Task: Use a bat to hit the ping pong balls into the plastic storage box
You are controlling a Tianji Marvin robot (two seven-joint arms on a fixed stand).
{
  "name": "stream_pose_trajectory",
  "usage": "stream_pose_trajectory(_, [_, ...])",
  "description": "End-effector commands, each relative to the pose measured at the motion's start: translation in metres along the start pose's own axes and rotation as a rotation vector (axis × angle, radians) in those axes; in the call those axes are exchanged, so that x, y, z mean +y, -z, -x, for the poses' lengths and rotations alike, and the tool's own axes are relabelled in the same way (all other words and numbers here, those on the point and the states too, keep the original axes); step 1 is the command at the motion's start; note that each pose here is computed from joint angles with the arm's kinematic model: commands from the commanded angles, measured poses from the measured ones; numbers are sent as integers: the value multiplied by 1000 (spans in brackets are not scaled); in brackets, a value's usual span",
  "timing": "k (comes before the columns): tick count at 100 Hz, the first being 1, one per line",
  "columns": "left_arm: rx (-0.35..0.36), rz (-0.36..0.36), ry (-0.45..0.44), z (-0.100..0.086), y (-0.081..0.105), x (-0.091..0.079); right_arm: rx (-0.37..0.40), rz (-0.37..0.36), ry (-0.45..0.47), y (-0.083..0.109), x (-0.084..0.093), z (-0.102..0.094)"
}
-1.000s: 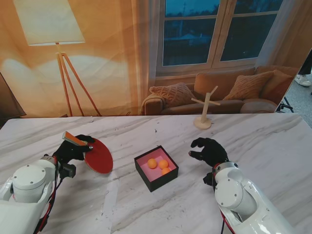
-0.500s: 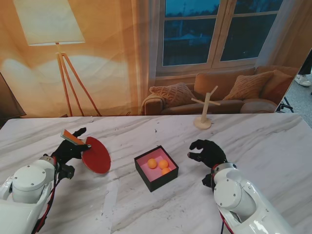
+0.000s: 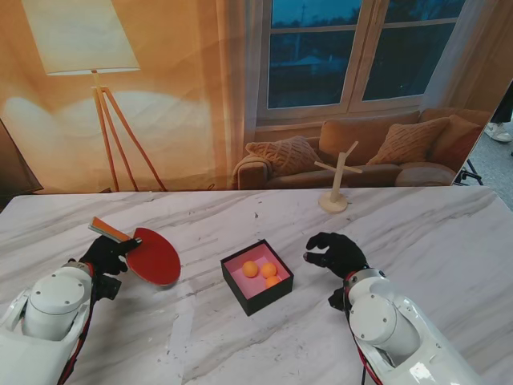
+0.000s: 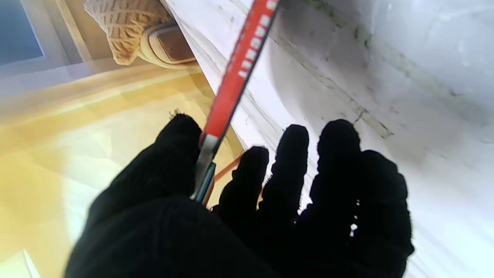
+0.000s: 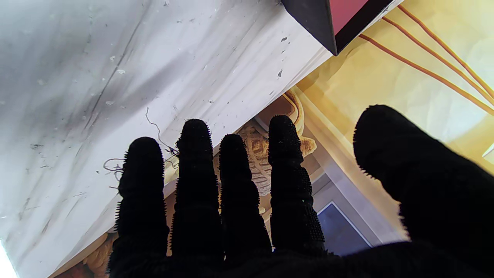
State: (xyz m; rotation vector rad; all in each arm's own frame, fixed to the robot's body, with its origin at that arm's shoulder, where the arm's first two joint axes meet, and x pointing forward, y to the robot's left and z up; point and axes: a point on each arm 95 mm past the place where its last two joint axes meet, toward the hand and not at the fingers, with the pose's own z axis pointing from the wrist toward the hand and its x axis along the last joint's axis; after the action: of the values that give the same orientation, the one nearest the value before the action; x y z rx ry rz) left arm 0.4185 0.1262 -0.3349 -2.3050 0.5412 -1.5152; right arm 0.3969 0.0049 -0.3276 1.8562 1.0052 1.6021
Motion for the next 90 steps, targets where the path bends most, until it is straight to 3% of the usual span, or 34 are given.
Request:
stream_pose_trajectory(1, [-18,-7,-15,7,2,5,2,-17,-2,0,-3,-1])
stream_pose_trajectory(25, [-52,-55,-9,16,3,8,0,-20,-5,1,-4,-2])
stream_pose_trajectory(46, [-106,-48,-66,24,4,13,-5,-21,-9,1,-4,-2])
stream_pose_trajectory(90, [-199,-41,-77,31,4,23,5,-8,-13,1,-3,-1])
